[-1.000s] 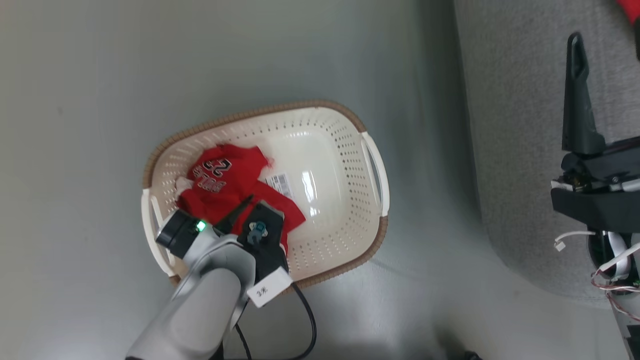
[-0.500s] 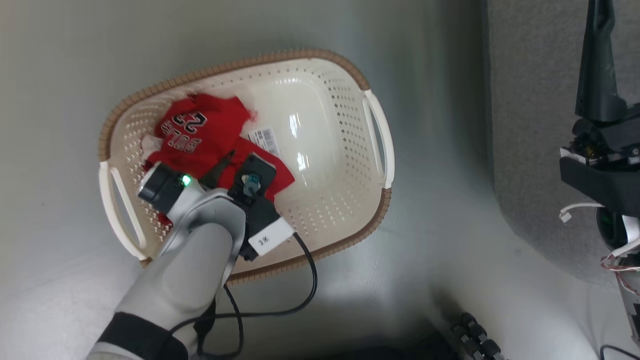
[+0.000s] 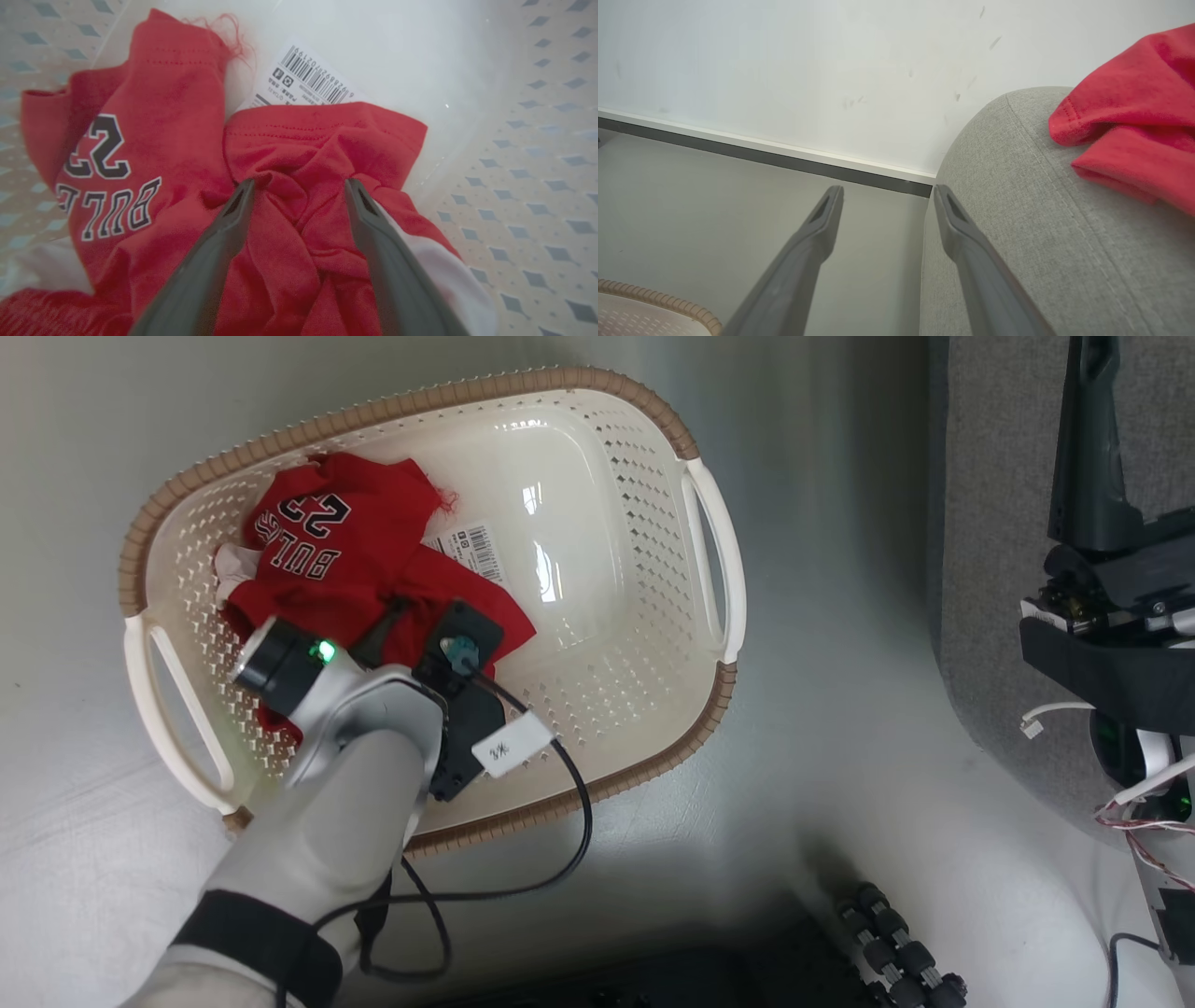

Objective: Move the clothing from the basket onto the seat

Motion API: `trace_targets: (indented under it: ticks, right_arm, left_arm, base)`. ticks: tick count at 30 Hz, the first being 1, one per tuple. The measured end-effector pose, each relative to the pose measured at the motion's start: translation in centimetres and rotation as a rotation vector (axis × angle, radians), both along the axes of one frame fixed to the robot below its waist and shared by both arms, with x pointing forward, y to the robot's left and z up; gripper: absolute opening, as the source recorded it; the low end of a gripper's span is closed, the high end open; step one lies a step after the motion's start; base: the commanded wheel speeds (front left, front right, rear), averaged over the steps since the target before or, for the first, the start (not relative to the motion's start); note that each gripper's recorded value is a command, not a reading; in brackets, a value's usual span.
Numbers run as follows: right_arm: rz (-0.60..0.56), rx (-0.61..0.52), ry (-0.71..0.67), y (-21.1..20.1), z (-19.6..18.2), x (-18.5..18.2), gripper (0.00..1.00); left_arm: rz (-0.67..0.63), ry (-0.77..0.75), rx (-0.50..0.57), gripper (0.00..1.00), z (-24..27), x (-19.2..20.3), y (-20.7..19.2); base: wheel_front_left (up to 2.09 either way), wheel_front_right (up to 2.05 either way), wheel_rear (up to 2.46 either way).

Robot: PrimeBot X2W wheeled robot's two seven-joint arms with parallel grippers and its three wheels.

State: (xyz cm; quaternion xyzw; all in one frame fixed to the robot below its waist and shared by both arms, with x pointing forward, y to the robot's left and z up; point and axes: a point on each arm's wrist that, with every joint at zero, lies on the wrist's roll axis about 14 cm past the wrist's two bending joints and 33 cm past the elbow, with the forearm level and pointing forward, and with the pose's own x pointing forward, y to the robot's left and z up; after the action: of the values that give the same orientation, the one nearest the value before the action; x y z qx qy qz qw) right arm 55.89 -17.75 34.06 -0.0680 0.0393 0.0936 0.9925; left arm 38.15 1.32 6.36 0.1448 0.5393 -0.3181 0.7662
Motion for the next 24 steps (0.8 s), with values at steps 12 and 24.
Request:
trace_targets:
  ticks: [12,24]
  right_arm:
    - [0.01,-0.005,0.0,0.3,-0.6,0.1,1.0]
    - [0.003,-0.003,0.012,0.2,-0.7,0.0,1.0]
  left_arm:
    - [-0.059,0.021,0.053,0.12,-1.3,0.0,0.2]
    - [0.005,-0.048,-0.028,0.0,0.7,2.2,-1.5]
  base:
    - [0.0,0.0,0.0]
    - [0.0,0.0,0.0]
